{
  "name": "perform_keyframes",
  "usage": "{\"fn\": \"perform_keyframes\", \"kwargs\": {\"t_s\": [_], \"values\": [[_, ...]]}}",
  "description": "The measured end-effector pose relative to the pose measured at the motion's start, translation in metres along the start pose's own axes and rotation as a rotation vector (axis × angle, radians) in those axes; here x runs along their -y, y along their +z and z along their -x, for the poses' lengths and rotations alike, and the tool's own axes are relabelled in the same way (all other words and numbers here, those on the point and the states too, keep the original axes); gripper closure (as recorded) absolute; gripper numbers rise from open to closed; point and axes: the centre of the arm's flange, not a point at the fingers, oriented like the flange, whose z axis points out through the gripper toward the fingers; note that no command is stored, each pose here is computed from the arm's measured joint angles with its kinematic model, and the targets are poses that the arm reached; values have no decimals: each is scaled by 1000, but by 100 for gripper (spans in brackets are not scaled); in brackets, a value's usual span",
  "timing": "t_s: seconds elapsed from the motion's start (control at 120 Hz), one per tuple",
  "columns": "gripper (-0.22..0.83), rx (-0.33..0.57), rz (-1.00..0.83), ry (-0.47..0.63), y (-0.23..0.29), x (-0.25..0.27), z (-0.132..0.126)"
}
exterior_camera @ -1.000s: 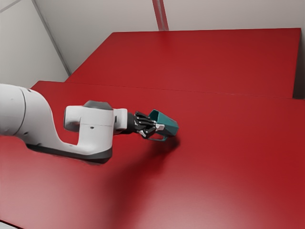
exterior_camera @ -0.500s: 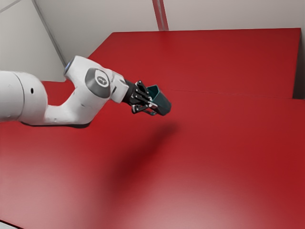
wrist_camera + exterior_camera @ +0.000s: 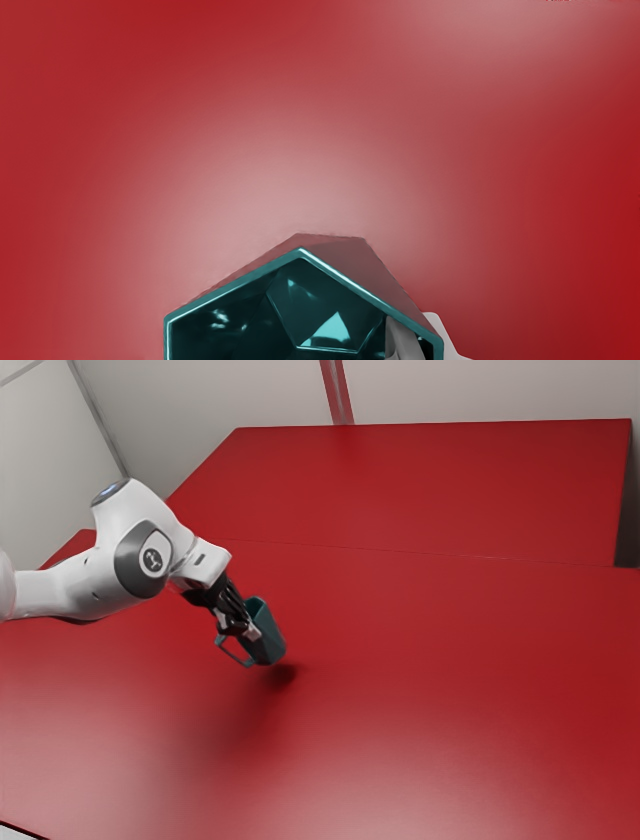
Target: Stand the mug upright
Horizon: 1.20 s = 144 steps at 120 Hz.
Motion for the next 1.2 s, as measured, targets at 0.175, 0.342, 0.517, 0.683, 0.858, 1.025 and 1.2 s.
{"fn": "perform_keyframes", "kwargs": {"t_s": [0.175, 0.342, 0.517, 0.683, 0.858, 1.025, 1.2], "values": [[79, 22, 1, -182, 4, 10, 16], [79, 35, -6, -330, 7, 21, 34], [79, 42, -9, -435, 9, 26, 42], [79, 57, -7, -517, 16, 31, 50], [78, 69, -3, -569, 23, 33, 51], [59, 73, 1, -606, 26, 34, 51], [30, 53, -6, -635, 13, 41, 42]]}}
